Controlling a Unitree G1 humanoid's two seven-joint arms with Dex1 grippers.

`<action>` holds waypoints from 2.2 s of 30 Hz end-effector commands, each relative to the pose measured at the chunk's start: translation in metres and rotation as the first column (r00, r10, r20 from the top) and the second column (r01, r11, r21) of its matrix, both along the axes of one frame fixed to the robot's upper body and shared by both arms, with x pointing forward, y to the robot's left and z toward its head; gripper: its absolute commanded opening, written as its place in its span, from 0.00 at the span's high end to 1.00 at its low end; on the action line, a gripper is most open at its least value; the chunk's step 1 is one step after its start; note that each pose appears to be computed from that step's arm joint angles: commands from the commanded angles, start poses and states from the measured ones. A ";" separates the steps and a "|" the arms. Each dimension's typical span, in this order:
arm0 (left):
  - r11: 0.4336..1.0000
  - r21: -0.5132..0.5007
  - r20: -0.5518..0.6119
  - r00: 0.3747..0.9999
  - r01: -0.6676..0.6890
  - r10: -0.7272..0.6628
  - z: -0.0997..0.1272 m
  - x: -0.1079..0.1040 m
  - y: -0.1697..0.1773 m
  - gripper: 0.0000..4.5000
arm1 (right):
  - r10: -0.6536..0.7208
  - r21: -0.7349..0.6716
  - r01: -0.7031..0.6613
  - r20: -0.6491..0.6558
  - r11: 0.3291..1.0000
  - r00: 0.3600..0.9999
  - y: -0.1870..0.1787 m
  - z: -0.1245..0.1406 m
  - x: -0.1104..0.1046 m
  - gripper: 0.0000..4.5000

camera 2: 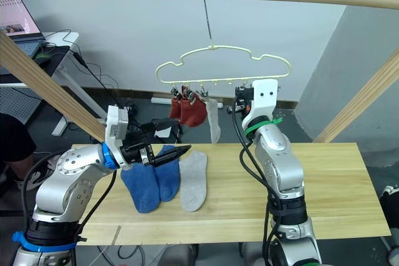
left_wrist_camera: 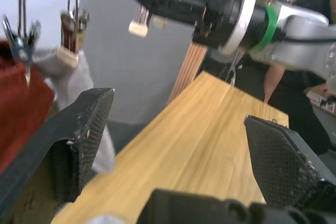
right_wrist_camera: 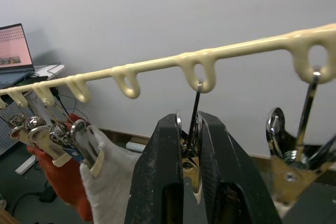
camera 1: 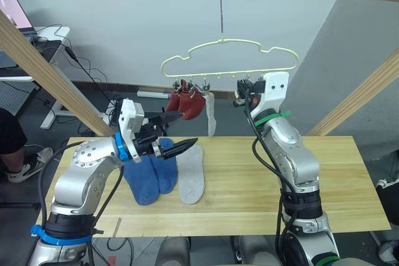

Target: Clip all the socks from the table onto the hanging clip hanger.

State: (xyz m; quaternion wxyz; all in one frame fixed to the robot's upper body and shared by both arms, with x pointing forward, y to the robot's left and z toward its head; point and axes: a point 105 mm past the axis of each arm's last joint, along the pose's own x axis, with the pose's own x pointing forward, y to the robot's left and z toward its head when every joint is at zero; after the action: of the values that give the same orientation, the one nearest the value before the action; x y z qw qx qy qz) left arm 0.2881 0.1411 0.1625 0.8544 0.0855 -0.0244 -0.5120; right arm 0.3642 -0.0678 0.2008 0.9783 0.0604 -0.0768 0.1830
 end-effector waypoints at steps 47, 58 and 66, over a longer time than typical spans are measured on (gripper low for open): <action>0.869 0.494 -0.229 0.958 -0.040 0.174 -0.162 0.040 -0.018 0.79 | 0.084 -0.081 -0.084 -0.010 0.993 0.996 -0.022 0.011 -0.008 0.98; 0.963 0.164 -0.132 0.972 0.213 -0.193 -0.086 0.023 -0.054 1.00 | 0.144 -0.049 -0.147 -0.064 0.988 0.988 -0.030 0.008 -0.012 0.98; 0.905 0.174 0.017 0.918 0.387 -0.396 -0.042 0.013 -0.062 1.00 | 0.418 0.178 -0.382 -0.255 0.907 0.872 -0.030 0.003 -0.033 0.98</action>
State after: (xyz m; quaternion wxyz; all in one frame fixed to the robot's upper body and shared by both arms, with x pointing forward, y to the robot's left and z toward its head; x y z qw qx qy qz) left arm 0.3027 0.0790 0.1084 0.7363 0.1417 0.0106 -0.6616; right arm 0.3385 -0.0953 0.2037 0.9270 0.1352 0.0479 0.3466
